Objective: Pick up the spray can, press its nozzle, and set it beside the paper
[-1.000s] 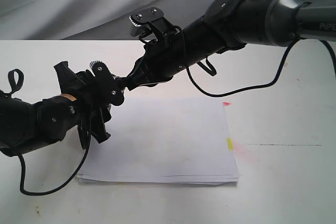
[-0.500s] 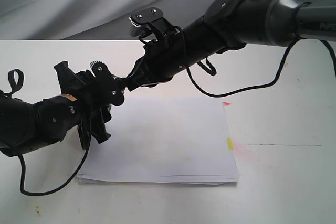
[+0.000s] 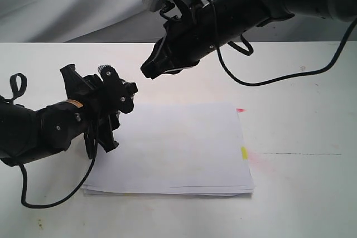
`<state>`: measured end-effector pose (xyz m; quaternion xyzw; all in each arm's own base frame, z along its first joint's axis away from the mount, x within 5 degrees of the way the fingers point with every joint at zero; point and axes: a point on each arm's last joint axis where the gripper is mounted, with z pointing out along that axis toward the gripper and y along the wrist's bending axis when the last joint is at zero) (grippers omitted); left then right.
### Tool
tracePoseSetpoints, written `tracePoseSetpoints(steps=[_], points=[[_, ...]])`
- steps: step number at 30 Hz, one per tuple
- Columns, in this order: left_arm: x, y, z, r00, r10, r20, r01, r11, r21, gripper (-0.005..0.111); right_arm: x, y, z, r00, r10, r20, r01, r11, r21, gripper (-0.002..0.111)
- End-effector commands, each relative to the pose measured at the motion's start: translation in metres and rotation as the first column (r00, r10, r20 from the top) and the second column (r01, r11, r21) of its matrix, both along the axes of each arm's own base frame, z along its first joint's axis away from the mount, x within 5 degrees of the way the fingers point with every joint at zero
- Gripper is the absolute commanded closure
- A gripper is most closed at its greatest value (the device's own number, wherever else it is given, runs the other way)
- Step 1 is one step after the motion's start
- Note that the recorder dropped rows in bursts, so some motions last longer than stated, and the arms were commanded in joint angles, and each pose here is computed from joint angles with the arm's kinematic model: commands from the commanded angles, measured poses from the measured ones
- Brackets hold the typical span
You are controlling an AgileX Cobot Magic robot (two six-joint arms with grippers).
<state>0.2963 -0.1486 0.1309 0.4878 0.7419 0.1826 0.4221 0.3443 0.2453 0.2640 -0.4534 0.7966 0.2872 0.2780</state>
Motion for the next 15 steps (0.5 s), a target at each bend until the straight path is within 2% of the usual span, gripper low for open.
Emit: tracePoseSetpoints(steps=[1,8,13,15], points=[[0.004,-0.002,0.008,0.998,0.011,0.061,-0.01,1.0,-0.01,0.107,0.0,-0.003,0.003,1.0,-0.003,-0.003,0.003,1.0,-0.001,0.108],[0.004,-0.001,0.009,0.997,0.046,0.058,-0.043,0.998,-0.055,0.107,-0.003,-0.003,0.002,1.0,0.018,-0.025,-0.018,1.0,-0.014,0.108],[0.004,0.003,0.023,0.986,0.15,0.071,-0.136,0.977,-0.165,0.107,-0.005,-0.007,0.001,0.998,-0.005,-0.055,0.002,0.998,-0.059,0.108],[0.003,0.007,0.037,0.975,0.204,0.087,-0.178,0.953,-0.247,0.107,-0.006,-0.008,0.003,0.998,-0.006,-0.064,0.002,0.998,-0.062,0.108]])
